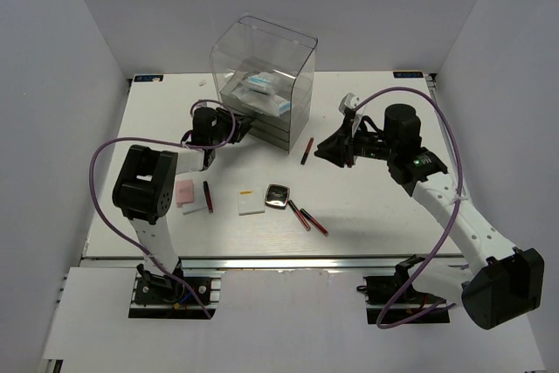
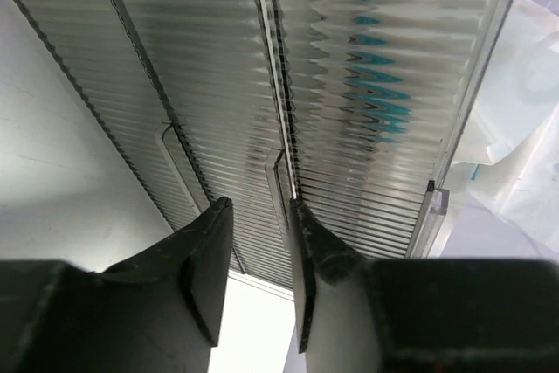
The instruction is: Organize the makeup
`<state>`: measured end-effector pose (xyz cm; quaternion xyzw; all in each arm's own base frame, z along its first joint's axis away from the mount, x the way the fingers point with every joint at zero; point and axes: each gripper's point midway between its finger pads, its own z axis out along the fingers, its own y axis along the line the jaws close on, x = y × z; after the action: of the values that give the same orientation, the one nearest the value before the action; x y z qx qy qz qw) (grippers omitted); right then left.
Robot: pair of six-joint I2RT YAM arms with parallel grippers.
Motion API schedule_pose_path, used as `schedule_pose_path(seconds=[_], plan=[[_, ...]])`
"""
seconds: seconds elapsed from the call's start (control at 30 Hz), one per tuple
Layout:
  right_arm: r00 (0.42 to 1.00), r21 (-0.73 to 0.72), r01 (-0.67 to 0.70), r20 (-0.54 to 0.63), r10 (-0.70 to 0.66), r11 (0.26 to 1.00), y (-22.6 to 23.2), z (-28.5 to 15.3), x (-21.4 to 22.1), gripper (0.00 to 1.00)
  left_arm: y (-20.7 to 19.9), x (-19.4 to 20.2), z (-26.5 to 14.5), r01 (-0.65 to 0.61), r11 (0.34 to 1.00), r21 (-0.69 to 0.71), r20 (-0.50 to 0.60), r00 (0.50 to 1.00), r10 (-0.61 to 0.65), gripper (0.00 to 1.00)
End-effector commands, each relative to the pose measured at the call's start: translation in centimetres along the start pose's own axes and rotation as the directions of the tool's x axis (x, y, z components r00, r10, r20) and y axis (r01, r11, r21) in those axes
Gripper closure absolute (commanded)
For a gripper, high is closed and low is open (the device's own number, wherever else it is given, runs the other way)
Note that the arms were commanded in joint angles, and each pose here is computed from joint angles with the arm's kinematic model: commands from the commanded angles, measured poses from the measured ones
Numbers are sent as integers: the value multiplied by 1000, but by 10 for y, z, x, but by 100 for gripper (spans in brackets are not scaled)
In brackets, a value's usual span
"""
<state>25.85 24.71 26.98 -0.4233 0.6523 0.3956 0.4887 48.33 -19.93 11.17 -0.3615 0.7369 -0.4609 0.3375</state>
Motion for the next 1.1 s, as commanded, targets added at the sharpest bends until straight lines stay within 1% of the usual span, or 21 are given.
schedule_pose_path(seconds=[0.0, 0.03, 0.1, 0.17, 0.23, 0.3, 0.33, 0.37, 0.5, 0.53, 0.57, 0.7, 0.83, 0.9, 0.97, 1.03, 1.07], plan=[[999, -8, 22, 44, -21, 1000, 1, -1, -10, 68, -18, -9, 4, -25, 998, 55, 34, 999, 23, 59], [999, -5, 21, 44, -21, 1000, 1, -2, -9, 68, -18, -10, 5, -24, 998, 59, 38, 999, 22, 61], [999, -5, 18, 44, -18, 1000, 1, -2, -8, 68, -17, -11, 7, -25, 997, 66, 45, 999, 22, 70], [999, -3, 14, 42, -14, 1000, 1, -2, -7, 68, -14, -9, 10, -26, 997, 74, 40, 999, 23, 81], [999, 0, 13, 41, -13, 1000, 0, -2, -6, 69, -11, -9, 11, -29, 997, 74, 41, 999, 26, 86], [999, -2, 9, 40, -8, 1000, 0, -2, -5, 69, -4, -8, 11, -20, 997, 71, 45, 999, 17, 93], [999, -2, 9, 40, -8, 1000, 0, -2, -4, 69, -7, -8, 10, -21, 996, 89, 49, 999, 17, 98], [999, 0, 7, 39, -7, 1000, 0, -2, -4, 69, -6, -8, 9, -21, 996, 88, 51, 999, 17, 100], [999, 13, 6, 36, -6, 1000, -3, -3, -1, 70, -8, -7, -4, -51, 994, 102, 61, 997, 45, 100], [999, 16, 1, 35, -2, 1000, -3, -3, -1, 70, -17, -9, -11, -62, 991, 119, 74, 996, 54, 100], [999, 19, -4, 32, 4, 1000, -4, -3, 1, 70, -12, -7, -17, -65, 992, 107, 74, 996, 57, 100], [999, 36, -44, 17, 43, 998, -7, -2, 10, 70, -10, -4, -40, -102, 990, 101, 88, 992, 94, 100], [997, 62, -77, -2, 78, 995, -12, 0, 20, 70, 0, 3, -62, -116, 990, 77, 86, 990, 110, 100], [996, 77, -85, -10, 86, 993, -16, 2, 23, 69, 6, 4, -75, -120, 991, 62, 102, 988, 113, 100], [995, 83, -96, -21, 98, 992, -18, 3, 28, 64, 11, 3, -82, -127, 991, 43, 117, 986, 121, 100], [992, 91, -110, -44, 114, 990, -21, 4, 36, 54, 13, 3, -86, -137, 990, 27, 118, 984, 133, 100], [992, 84, -113, -51, 118, 990, -20, 5, 38, 51, 13, 3, -86, -137, 990, 29, 117, 984, 133, 98]])
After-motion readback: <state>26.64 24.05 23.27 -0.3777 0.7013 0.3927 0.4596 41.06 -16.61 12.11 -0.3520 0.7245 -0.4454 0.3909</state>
